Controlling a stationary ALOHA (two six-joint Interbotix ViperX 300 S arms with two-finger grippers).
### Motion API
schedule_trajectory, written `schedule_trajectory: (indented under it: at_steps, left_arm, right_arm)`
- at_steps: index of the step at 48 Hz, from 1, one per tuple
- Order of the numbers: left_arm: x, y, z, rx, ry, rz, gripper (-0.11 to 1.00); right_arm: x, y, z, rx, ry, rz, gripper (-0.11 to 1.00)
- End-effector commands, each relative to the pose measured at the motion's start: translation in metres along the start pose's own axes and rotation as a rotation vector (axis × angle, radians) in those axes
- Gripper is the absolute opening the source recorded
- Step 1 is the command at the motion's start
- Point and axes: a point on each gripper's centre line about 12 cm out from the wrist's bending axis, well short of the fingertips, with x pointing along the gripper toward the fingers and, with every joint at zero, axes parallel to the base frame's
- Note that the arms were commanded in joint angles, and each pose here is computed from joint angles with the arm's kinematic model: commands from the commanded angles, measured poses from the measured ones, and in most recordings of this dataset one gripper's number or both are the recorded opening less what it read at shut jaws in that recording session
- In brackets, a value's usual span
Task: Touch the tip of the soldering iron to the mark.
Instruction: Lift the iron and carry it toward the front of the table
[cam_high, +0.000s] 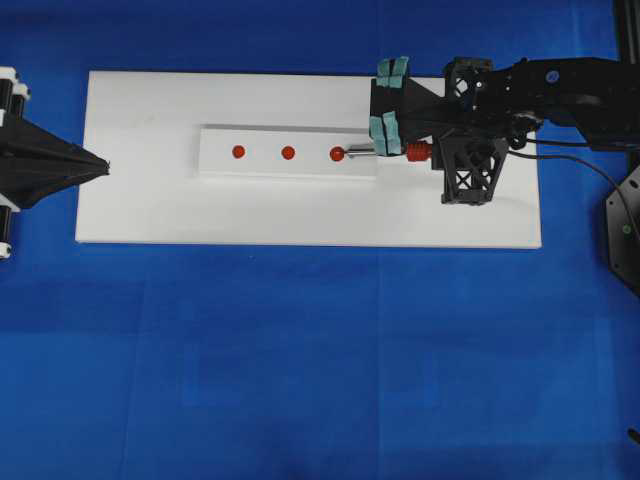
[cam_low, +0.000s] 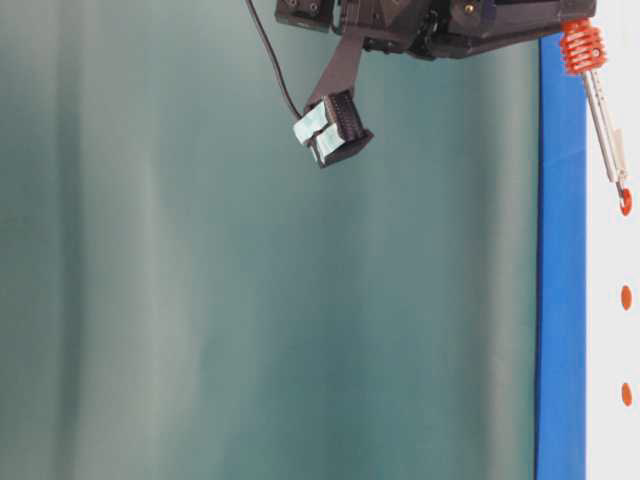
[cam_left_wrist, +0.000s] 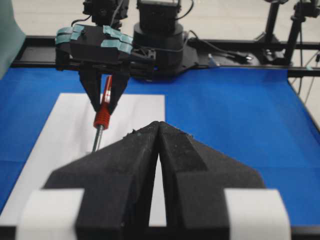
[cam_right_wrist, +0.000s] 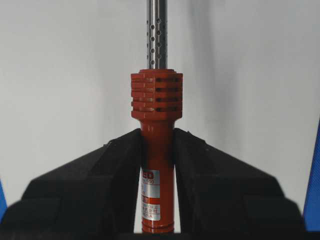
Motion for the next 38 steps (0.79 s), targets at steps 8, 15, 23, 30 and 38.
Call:
schedule_trajectory:
  at_steps: [8,15,23,30,38]
  left_arm:
    - [0.002,0.000,0.005,0.000,-0.017,-0.002,0.02]
    - [0.002,-0.001,0.005,0.000,-0.017,-0.004,0.02]
    - [0.002,0.000,0.005,0.000,-0.018,-0.002,0.02]
    - [0.002,0.000,0.005,0.000,-0.017,-0.002,0.02]
    - [0.002,0.000,0.006,0.001,-0.018,-0.002,0.02]
  right_arm:
    - [-0.029,-0.002,0.015,0.003,-0.089,-0.007,0.06]
    - [-0.054,-0.003,0.021,0.004,-0.124,-0.011,0.06]
    - [-0.086,-0.006,0.024,0.002,-0.146,-0.023,0.06]
    - [-0.102,-0.008,0.023,0.000,-0.163,-0.035,0.06]
    - [-0.102,-0.006,0.021,0.020,-0.161,-0.029,0.06]
